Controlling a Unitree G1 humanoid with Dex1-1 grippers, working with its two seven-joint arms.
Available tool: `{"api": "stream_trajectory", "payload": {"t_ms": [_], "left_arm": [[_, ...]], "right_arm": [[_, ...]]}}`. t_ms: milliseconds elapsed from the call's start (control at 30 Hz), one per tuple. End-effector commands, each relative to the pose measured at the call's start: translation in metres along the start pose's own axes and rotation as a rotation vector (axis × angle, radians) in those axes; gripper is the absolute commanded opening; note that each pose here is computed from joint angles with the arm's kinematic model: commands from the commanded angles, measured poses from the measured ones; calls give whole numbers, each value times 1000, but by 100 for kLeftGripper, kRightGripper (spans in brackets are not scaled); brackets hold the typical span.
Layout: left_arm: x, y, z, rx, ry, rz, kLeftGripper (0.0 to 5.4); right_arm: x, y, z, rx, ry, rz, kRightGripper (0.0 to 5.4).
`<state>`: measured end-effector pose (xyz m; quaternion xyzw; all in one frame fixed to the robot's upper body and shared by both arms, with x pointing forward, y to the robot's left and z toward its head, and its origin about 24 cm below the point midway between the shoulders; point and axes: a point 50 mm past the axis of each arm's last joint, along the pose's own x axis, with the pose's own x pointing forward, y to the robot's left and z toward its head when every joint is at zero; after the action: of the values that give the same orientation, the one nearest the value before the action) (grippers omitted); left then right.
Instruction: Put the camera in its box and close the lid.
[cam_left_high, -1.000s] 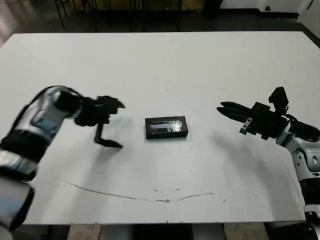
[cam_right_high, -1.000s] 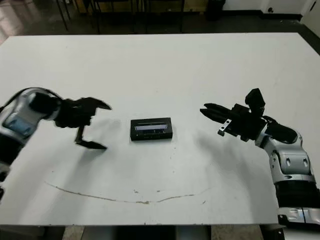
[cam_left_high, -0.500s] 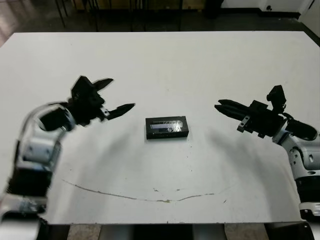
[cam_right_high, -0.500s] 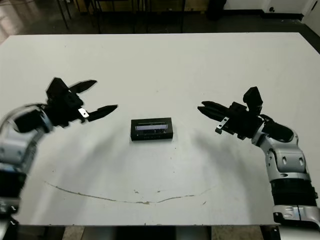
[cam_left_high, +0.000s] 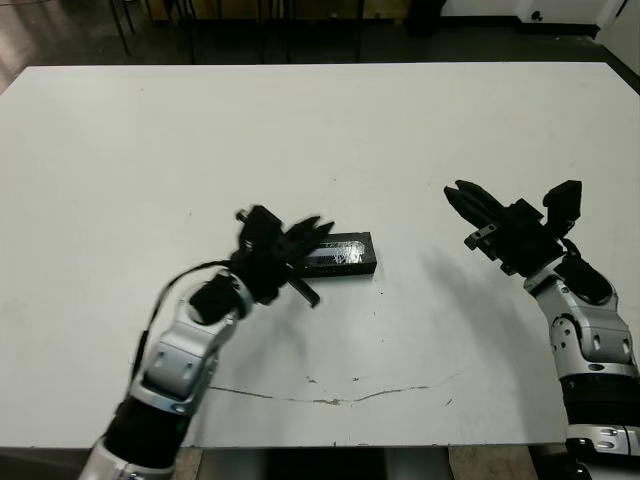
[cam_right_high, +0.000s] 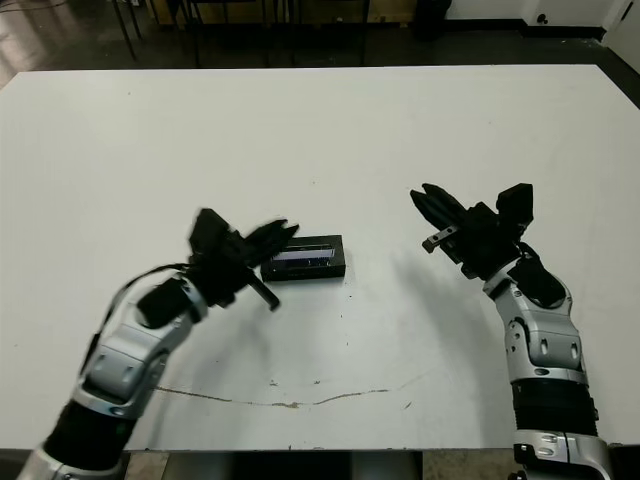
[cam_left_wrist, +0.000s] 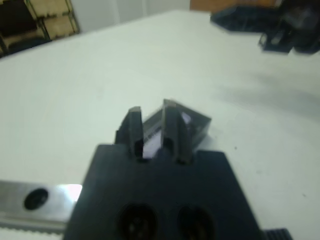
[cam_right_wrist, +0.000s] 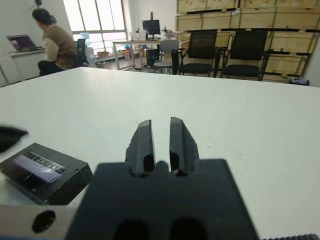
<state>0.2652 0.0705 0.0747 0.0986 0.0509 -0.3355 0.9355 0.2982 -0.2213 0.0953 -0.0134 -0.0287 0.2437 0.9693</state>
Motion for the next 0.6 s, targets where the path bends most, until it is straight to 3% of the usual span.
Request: {"api": "stream_trajectory", "payload": {"t_ms": [33,400,600], "left_arm": [[4,-8,-7,34,103,18,2],[22,-11,-16,161,257,106,2],[17,-7,-34,91,450,7,2]], "right_arm": [[-7,1,-8,19,38,-19,0],[-7,2,-7,-1,42,-3,0],[-8,3,-6,-4,48,3,0]]}}
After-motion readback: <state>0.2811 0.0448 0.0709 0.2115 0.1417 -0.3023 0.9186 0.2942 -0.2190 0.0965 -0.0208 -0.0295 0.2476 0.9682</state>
